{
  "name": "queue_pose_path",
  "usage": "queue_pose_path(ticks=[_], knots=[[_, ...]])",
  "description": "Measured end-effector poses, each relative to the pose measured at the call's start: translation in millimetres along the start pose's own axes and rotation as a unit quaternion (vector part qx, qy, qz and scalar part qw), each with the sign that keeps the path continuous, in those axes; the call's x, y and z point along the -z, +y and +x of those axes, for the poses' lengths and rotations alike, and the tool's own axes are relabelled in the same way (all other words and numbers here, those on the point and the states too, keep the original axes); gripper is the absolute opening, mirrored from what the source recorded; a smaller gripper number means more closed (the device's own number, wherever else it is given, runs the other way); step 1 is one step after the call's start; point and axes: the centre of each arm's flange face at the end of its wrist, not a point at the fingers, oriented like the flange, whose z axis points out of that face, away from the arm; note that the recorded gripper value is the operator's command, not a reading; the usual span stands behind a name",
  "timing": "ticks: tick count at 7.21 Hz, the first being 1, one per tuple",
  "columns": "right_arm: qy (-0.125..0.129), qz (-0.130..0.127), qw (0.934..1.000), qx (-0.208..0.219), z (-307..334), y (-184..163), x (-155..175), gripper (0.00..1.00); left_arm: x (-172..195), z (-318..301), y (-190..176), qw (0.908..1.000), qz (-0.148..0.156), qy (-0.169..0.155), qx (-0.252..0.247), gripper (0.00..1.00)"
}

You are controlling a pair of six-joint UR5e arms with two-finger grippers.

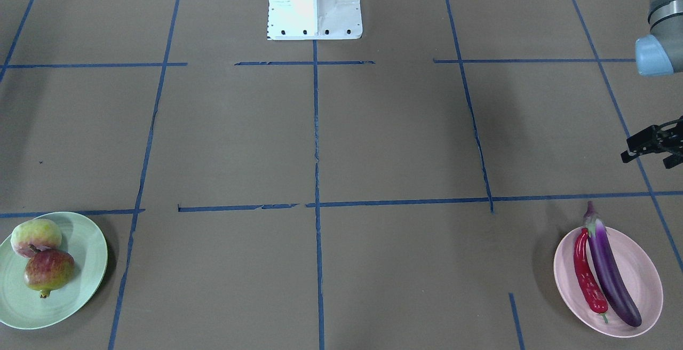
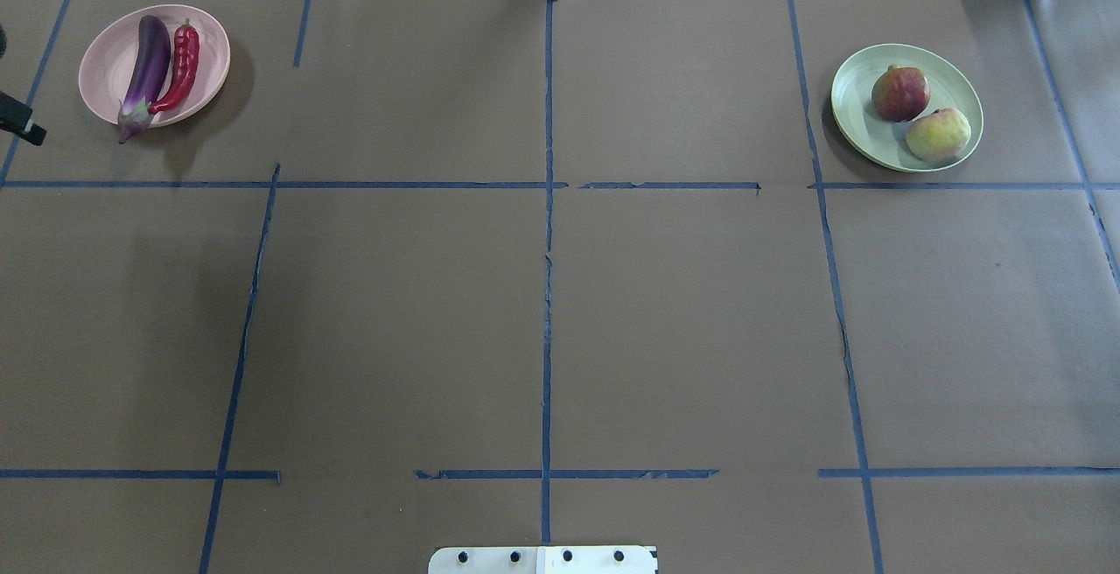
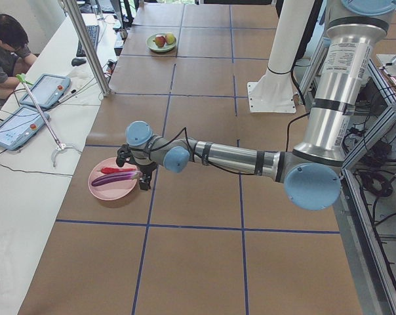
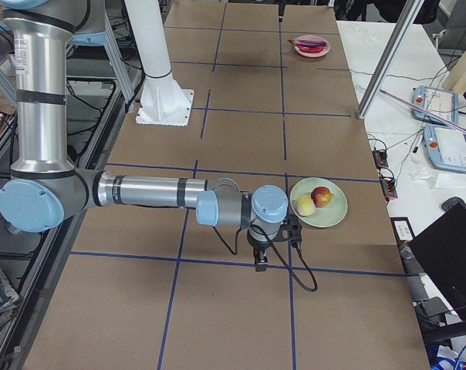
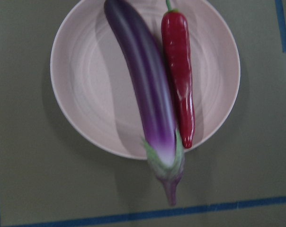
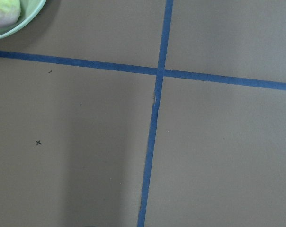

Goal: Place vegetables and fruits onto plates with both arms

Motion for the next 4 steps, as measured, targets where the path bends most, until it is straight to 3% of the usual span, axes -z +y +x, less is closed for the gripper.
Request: queue_pose_path(ticks=[2, 4], knots=[[0.000, 0.001, 1.0000, 0.001, -1, 0, 1, 1.00, 44, -61, 46, 0.9992, -0.021, -0.020, -0.028, 1.00], [0.006, 0.006, 0.9999, 0.005, -4, 3, 7, 1.00, 67, -135, 116, 0.9991, -0.035, -0.024, -0.004, 1.00]])
